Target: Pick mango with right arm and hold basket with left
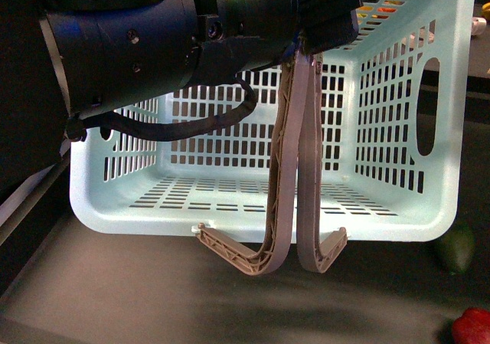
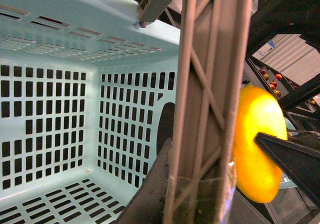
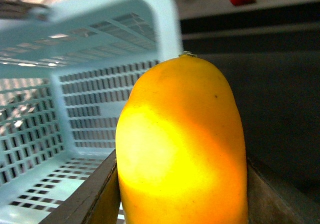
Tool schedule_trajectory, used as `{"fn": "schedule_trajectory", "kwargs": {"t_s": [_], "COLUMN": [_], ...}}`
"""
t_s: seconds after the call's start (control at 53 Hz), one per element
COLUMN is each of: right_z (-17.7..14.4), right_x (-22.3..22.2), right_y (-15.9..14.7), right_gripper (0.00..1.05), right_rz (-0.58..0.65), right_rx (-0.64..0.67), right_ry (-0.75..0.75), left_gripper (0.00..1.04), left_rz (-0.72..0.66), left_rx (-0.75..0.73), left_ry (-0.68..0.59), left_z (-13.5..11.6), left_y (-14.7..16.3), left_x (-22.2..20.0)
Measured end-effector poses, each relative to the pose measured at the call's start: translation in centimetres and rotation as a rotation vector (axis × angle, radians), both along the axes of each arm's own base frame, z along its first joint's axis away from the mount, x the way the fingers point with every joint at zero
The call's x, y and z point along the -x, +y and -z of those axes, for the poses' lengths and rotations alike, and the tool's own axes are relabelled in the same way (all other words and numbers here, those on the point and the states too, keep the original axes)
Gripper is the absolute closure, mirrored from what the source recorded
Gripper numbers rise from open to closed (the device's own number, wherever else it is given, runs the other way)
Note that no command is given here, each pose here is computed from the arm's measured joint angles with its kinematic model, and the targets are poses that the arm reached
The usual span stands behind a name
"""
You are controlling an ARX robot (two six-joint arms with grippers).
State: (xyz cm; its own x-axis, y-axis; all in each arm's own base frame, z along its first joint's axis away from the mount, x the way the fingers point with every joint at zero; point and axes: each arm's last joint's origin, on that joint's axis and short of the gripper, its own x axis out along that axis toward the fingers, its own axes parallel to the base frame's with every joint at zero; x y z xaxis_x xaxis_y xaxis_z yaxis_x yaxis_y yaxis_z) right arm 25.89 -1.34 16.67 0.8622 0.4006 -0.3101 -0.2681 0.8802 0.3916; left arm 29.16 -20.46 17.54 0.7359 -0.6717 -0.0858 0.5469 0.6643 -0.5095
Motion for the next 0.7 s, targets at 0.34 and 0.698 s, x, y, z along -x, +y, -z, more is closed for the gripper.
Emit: {"fn": "schedule_trajectory", "kwargs": {"t_s": [0.34,0.698], "right_z": [2.1,4.0], "right_x": [-3.0,-5.3], "right_y": [6.2,8.4], "right_gripper": [0.46,0.44], "right_rz": [0.013,0.053], "right_rx": [0.049,0.048], "right_ry": [0.053,0.089], "left_gripper": [0.98,0.98], "left_rz": [0.0,0.0], "left_rx": [0.001,0.001], "left_ry": [0.0,-0.001], "left_z": [0.0,0.0], "left_y": [0.0,0.0], "left_x": [0.0,0.0]}}
